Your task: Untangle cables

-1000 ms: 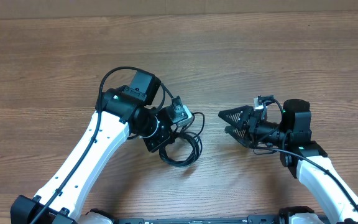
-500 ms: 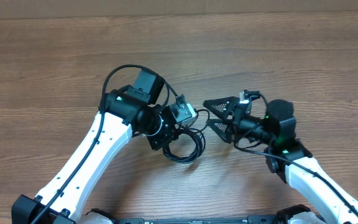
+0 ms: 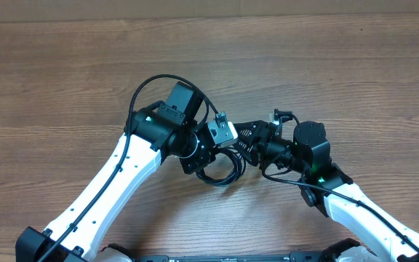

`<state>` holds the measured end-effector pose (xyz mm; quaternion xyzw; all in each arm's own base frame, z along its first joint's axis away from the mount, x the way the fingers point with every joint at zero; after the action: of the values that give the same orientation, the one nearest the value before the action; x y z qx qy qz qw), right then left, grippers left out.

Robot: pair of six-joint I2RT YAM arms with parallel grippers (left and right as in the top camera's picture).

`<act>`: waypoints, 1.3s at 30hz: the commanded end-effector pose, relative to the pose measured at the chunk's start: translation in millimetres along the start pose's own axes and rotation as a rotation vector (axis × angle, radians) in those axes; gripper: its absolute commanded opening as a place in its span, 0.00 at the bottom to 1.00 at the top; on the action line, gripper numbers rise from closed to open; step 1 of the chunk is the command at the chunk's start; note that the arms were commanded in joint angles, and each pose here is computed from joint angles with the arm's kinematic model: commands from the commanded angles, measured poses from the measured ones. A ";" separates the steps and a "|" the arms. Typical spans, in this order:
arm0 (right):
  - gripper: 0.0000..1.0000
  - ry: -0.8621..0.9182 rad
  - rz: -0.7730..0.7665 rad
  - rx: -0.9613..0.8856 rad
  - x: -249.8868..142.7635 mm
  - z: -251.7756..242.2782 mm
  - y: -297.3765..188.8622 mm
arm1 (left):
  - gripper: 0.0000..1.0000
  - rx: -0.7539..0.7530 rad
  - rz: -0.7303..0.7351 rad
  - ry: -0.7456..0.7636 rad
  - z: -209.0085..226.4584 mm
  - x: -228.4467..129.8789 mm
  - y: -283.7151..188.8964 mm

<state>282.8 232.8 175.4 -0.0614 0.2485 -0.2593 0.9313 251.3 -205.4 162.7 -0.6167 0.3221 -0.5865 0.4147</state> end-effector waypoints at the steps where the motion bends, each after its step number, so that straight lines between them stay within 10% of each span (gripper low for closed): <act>1: 0.34 -0.007 0.001 0.015 -2.8 7.1 2.6 | 0.04 0.040 -0.035 0.028 5.9 11.8 -8.1; 15: 0.04 -0.186 -0.060 0.018 1.8 6.7 6.1 | 0.04 0.057 -0.041 0.025 9.8 13.6 -8.4; 30: 0.04 -0.570 -0.016 -0.068 0.3 -12.9 5.3 | 0.15 0.292 -0.016 -0.794 56.1 -17.6 -20.7; 39: 0.04 -0.545 -0.023 -0.105 3.6 -21.7 4.5 | 0.33 0.300 -0.040 -0.833 59.4 -14.6 -21.1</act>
<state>276.3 232.4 148.3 -0.1853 0.0176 -0.2358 0.9538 302.1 -176.6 165.5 -0.7352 0.0565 -0.3452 0.5806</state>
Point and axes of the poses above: each gripper's point midway between its finger pads, its own y axis out along the fingers, its own z axis along the line the jaws close on, x = y × z, the point moved 1 cm from there along -y, back along the fingers, and after that the axes turned 15 degrees about y, right-handed, at the moved point
